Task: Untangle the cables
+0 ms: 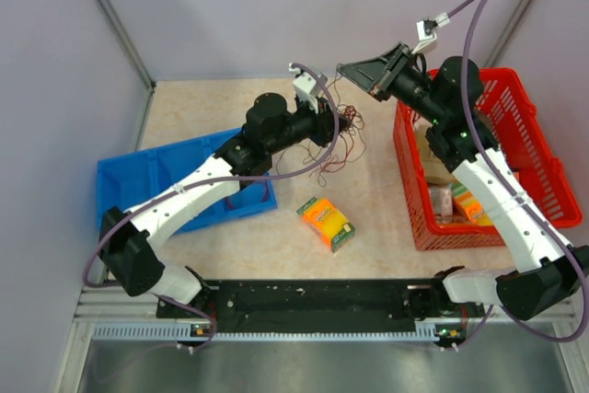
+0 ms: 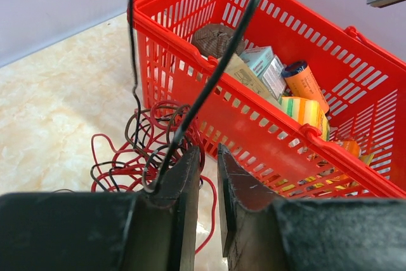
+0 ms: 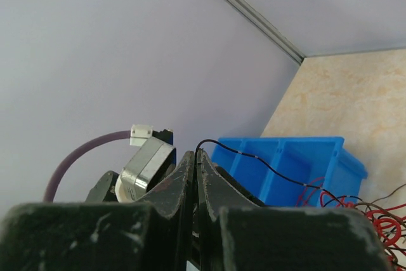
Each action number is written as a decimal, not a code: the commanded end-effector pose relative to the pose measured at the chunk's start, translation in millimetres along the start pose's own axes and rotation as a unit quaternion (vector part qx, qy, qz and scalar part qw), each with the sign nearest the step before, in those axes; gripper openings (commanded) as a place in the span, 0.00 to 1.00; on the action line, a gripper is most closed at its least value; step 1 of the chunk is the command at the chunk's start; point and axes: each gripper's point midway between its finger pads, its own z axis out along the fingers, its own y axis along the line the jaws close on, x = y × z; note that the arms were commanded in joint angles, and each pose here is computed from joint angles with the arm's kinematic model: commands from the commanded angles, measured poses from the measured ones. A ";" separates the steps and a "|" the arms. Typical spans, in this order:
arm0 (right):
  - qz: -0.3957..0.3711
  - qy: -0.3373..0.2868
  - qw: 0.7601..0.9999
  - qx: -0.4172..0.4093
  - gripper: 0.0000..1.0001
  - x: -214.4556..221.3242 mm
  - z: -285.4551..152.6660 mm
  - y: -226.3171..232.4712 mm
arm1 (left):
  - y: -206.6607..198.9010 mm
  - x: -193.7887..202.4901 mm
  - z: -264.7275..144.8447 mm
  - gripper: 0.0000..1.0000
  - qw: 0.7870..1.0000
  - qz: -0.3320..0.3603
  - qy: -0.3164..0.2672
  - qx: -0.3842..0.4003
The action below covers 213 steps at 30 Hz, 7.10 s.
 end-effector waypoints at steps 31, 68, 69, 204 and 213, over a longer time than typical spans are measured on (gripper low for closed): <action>-0.185 0.149 0.957 0.164 0.74 52.3 -39.5 -122.0 | 20.4 -8.0 -51.8 0.00 0.992 -0.121 -0.027 0.022; -0.158 0.049 0.885 0.434 0.00 85.6 -56.8 -258.2 | 29.5 8.8 -96.1 0.00 0.968 -0.237 -0.011 0.083; -0.167 0.050 0.871 0.460 0.00 86.2 -62.4 -271.0 | 29.6 6.1 -103.1 0.00 0.970 -0.229 -0.017 0.080; -0.263 0.073 0.962 0.032 0.78 132.6 56.6 -28.6 | -22.7 -224.3 -187.7 0.00 0.960 -0.080 -0.269 0.013; -0.303 0.035 0.929 0.208 0.76 133.9 87.3 -110.4 | -42.3 -239.7 -191.4 0.00 0.948 -0.111 -0.289 0.071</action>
